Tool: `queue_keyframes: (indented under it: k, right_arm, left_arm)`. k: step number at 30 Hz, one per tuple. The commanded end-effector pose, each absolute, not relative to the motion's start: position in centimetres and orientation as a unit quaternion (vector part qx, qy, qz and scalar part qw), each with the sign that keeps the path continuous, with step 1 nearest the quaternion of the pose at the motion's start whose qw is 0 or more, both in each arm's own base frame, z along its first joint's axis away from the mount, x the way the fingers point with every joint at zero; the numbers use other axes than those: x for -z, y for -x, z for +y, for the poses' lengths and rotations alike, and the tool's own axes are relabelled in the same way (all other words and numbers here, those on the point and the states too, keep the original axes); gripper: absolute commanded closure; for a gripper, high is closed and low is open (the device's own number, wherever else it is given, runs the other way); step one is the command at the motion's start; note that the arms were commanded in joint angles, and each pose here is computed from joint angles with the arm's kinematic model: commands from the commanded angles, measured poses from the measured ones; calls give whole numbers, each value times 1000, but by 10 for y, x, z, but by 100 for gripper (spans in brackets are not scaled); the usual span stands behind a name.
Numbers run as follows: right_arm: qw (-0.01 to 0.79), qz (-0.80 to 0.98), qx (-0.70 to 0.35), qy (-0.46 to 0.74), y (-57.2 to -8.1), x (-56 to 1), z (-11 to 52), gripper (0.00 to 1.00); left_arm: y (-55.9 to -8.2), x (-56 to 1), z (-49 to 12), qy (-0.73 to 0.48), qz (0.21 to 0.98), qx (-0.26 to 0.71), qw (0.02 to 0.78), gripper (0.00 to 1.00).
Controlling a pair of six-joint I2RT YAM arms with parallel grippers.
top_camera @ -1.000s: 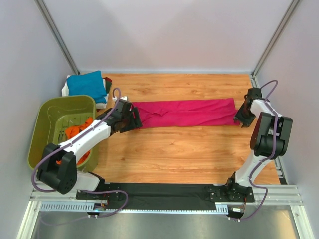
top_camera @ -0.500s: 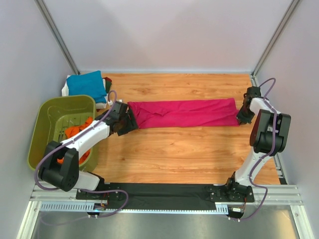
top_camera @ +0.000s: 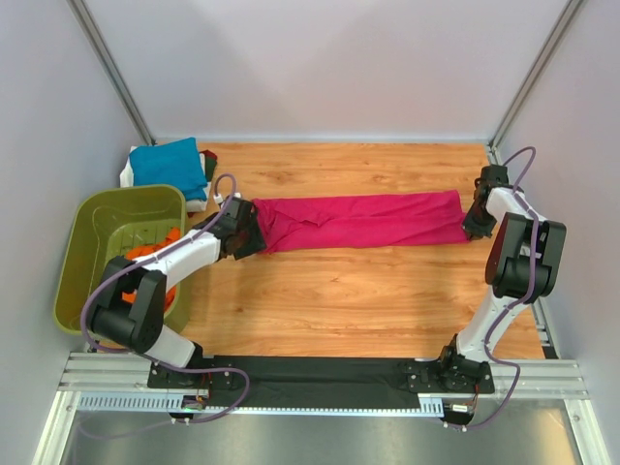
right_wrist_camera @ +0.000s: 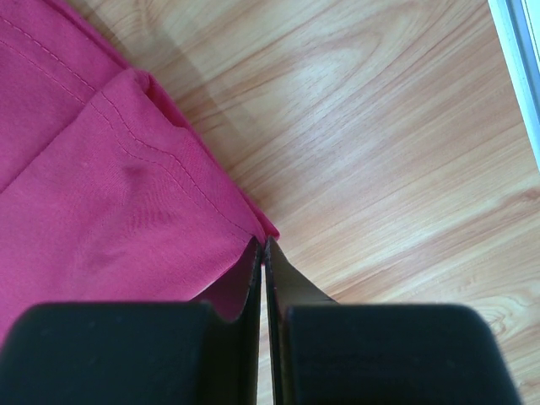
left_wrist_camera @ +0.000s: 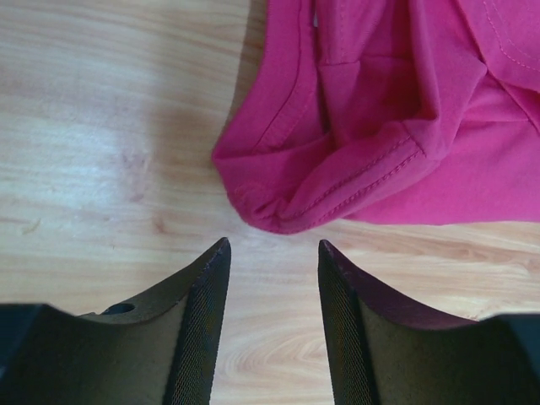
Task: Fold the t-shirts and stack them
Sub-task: Fold the tshirt
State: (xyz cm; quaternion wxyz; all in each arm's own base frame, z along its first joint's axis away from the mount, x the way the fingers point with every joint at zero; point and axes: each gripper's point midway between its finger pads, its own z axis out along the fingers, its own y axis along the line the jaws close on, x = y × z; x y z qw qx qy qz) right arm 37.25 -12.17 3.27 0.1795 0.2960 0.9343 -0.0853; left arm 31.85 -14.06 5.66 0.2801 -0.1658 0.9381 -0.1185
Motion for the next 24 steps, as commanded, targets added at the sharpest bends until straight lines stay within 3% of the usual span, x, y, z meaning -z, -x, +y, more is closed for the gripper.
queue_keyframes:
  k: [1,11,15,24]
  right_arm:
    - [203,931,96,-288,-383,-49,-128,100]
    - [201,931,96,-290,-385,-47,-129,100]
    - [196,931,100,-290,-384,-45,-130,100]
    - [199,931,97,-290,-387,-47,-130,100]
  left_arm:
    - [-335,-60,-149,129,934,137,305,47]
    - [-339,-55,-139,75,939,101,320,47]
    - [-342,-54,-145,64,941,110,314,52]
    - [-346,-60,-155,23,933,136,332,52]
